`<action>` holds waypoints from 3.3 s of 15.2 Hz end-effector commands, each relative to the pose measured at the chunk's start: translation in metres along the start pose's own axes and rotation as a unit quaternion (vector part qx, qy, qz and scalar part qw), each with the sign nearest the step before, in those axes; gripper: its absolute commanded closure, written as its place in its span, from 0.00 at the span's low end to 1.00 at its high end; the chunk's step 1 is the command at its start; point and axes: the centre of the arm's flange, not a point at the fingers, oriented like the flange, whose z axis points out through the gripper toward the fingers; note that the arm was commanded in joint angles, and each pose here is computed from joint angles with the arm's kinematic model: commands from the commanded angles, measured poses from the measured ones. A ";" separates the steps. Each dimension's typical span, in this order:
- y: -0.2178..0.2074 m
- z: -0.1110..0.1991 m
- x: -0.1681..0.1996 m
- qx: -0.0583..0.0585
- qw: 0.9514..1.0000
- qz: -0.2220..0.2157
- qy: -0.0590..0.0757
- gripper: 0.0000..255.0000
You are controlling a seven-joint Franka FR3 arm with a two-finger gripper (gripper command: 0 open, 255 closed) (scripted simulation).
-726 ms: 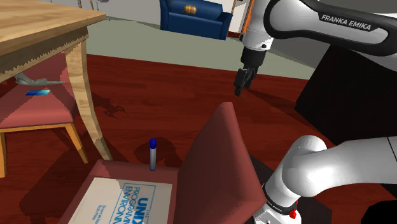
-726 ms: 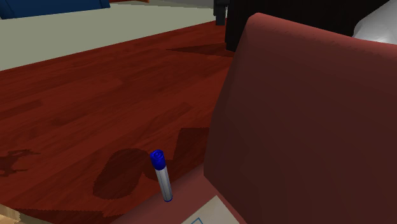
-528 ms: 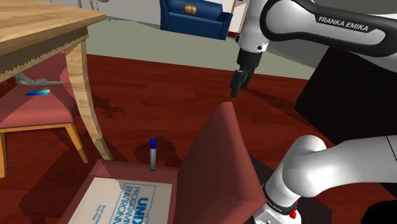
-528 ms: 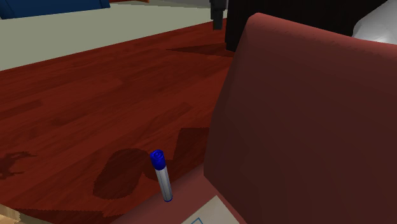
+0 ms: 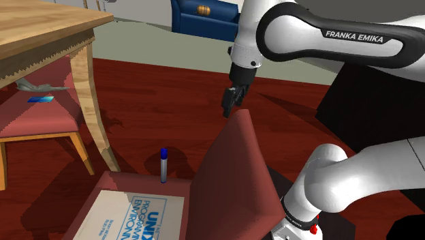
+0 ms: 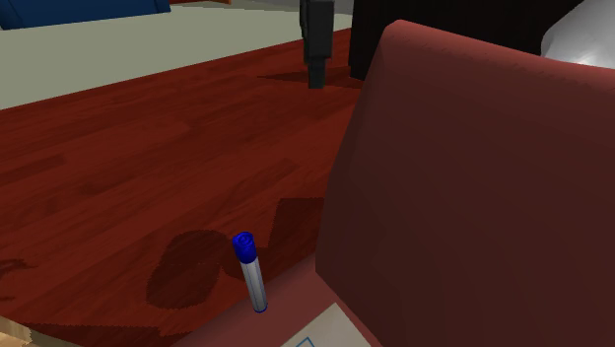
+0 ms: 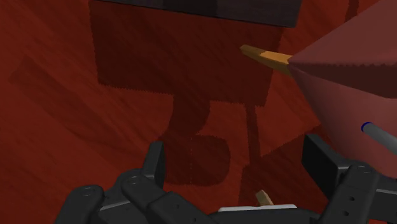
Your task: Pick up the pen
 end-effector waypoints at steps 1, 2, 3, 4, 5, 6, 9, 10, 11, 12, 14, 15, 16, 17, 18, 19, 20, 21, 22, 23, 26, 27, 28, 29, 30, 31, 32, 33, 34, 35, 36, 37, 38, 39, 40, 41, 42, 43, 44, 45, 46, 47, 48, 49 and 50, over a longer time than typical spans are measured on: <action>-0.020 0.006 0.009 0.003 1.000 -0.009 0.006 0.00; -0.031 0.009 0.013 0.004 1.000 -0.014 0.008 0.00; -0.043 0.013 0.018 0.005 1.000 -0.018 0.011 0.00; -0.054 0.016 0.022 0.006 1.000 -0.023 0.013 0.00; -0.065 0.019 0.026 0.007 0.999 -0.027 0.016 0.00; -0.077 0.022 0.030 0.008 0.999 -0.032 0.018 0.00; -0.112 0.032 0.042 0.011 0.999 -0.046 0.026 0.00; -0.123 0.035 0.046 0.012 0.998 -0.050 0.029 0.00; -0.135 0.037 0.049 0.014 0.998 -0.055 0.031 0.00; -0.147 0.040 0.053 0.015 0.998 -0.059 0.034 0.00; -0.170 0.046 0.060 0.017 0.997 -0.068 0.039 0.00; -0.182 0.049 0.063 0.018 0.996 -0.073 0.041 0.00; -0.194 0.052 0.066 0.019 0.996 -0.077 0.044 0.00; -0.206 0.054 0.069 0.020 0.995 -0.082 0.046 0.00; -0.218 0.057 0.072 0.021 0.995 -0.086 0.049 0.00; -0.224 0.058 0.074 0.022 0.995 -0.089 0.050 0.00; -0.225 0.064 0.074 0.022 0.995 -0.089 0.050 0.00; -0.225 0.069 0.074 0.022 0.995 -0.089 0.050 0.00; -0.225 0.074 0.074 0.022 0.995 -0.089 0.050 0.00; -0.225 0.080 0.074 0.022 0.995 -0.089 0.050 0.00; -0.226 0.095 0.074 0.022 0.995 -0.089 0.050 0.00; -0.226 0.098 0.074 0.022 0.995 -0.089 0.050 0.00; -0.226 0.098 0.074 0.022 0.995 -0.089 0.050 0.00; -0.226 0.098 0.074 0.022 0.995 -0.089 0.050 1.00; -0.226 0.099 0.074 0.022 0.995 -0.089 0.050 1.00; -0.226 0.099 0.074 0.022 0.995 -0.089 0.050 1.00; -0.226 0.099 0.074 0.022 0.995 -0.089 0.050 1.00; -0.226 0.099 0.074 0.022 0.995 -0.089 0.050 1.00; -0.226 0.099 0.074 0.022 0.995 -0.089 0.050 1.00; -0.226 0.099 0.074 0.022 0.995 -0.089 0.050 1.00; -0.226 0.099 0.074 0.022 0.995 -0.089 0.050 1.00; -0.226 0.099 0.074 0.022 0.995 -0.089 0.050 1.00; -0.226 0.098 0.074 0.022 0.995 -0.089 0.050 1.00; -0.226 0.093 0.074 0.022 0.995 -0.089 0.050 1.00; -0.225 0.088 0.074 0.022 0.995 -0.089 0.050 1.00; -0.225 0.083 0.074 0.022 0.995 -0.089 0.050 1.00; -0.225 0.077 0.074 0.022 0.995 -0.089 0.050 1.00; -0.225 0.072 0.074 0.022 0.995 -0.089 0.050 1.00; -0.225 0.067 0.074 0.022 0.995 -0.089 0.050 1.00; -0.225 0.061 0.074 0.022 0.995 -0.089 0.050 1.00; -0.224 0.056 0.074 0.022 0.995 -0.089 0.050 1.00; -0.224 0.051 0.074 0.022 0.995 -0.089 0.050 1.00; -0.224 0.046 0.074 0.022 0.995 -0.089 0.050 1.00; -0.224 0.040 0.074 0.022 0.995 -0.089 0.050 1.00; -0.224 0.035 0.074 0.022 0.995 -0.089 0.050 1.00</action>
